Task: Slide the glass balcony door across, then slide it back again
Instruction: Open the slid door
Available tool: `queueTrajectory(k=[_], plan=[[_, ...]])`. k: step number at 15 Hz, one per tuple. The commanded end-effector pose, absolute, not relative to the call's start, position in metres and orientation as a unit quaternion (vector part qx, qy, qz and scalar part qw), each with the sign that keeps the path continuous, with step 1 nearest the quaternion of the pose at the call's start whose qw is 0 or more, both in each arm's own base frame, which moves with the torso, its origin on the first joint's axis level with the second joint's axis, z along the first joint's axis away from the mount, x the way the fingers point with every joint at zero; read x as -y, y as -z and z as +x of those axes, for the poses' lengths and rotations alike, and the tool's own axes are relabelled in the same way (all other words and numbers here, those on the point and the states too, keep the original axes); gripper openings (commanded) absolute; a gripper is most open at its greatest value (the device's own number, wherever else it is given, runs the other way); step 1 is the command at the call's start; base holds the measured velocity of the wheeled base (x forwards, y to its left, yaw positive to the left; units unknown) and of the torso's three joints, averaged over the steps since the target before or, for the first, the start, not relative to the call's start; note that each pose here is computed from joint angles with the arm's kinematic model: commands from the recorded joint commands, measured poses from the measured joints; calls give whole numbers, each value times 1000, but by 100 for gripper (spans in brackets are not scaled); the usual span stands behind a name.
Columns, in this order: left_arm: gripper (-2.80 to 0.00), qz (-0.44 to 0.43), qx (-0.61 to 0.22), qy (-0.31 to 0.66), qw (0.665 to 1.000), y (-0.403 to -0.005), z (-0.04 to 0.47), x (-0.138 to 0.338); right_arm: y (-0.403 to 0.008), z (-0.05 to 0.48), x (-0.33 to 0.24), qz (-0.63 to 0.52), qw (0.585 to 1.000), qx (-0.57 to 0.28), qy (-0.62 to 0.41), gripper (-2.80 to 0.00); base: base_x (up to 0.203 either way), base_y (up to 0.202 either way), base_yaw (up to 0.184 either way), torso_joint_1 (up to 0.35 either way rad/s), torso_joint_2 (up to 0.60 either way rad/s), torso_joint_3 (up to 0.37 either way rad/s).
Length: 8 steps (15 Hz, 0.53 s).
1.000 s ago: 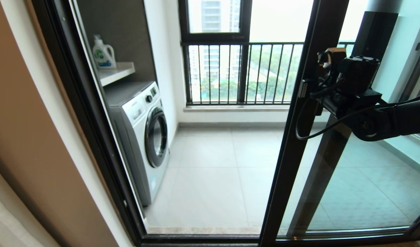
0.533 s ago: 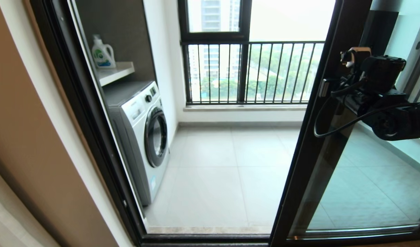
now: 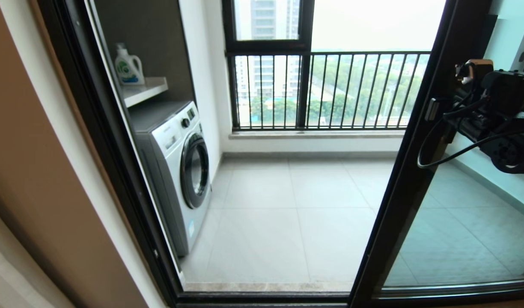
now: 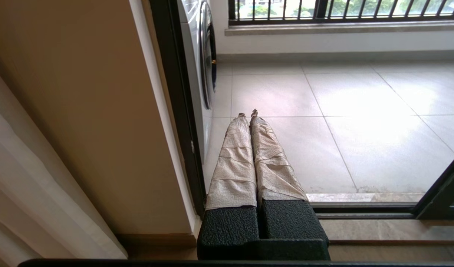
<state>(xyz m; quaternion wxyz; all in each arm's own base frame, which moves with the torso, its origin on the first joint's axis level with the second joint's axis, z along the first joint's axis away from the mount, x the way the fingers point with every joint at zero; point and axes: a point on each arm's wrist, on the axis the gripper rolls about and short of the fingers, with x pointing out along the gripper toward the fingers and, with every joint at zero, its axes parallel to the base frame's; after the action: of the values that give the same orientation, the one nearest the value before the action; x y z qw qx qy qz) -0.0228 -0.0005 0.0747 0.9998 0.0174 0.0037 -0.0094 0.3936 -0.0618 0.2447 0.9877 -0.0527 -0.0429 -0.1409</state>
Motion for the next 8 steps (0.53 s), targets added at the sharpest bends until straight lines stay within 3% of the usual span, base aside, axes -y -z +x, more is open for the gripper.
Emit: queueTrajectory(k=[1, 8], plan=[[-280, 18, -4, 9, 1000, -75, -23, 0, -246, 390, 80, -56, 985, 44, 154, -280, 0, 0, 0, 0, 0, 0], [-280, 18, -4, 9, 1000, -75, -23, 0, -247, 382, 116, -69, 982, 43, 173, -280, 0, 0, 0, 0, 0, 0]])
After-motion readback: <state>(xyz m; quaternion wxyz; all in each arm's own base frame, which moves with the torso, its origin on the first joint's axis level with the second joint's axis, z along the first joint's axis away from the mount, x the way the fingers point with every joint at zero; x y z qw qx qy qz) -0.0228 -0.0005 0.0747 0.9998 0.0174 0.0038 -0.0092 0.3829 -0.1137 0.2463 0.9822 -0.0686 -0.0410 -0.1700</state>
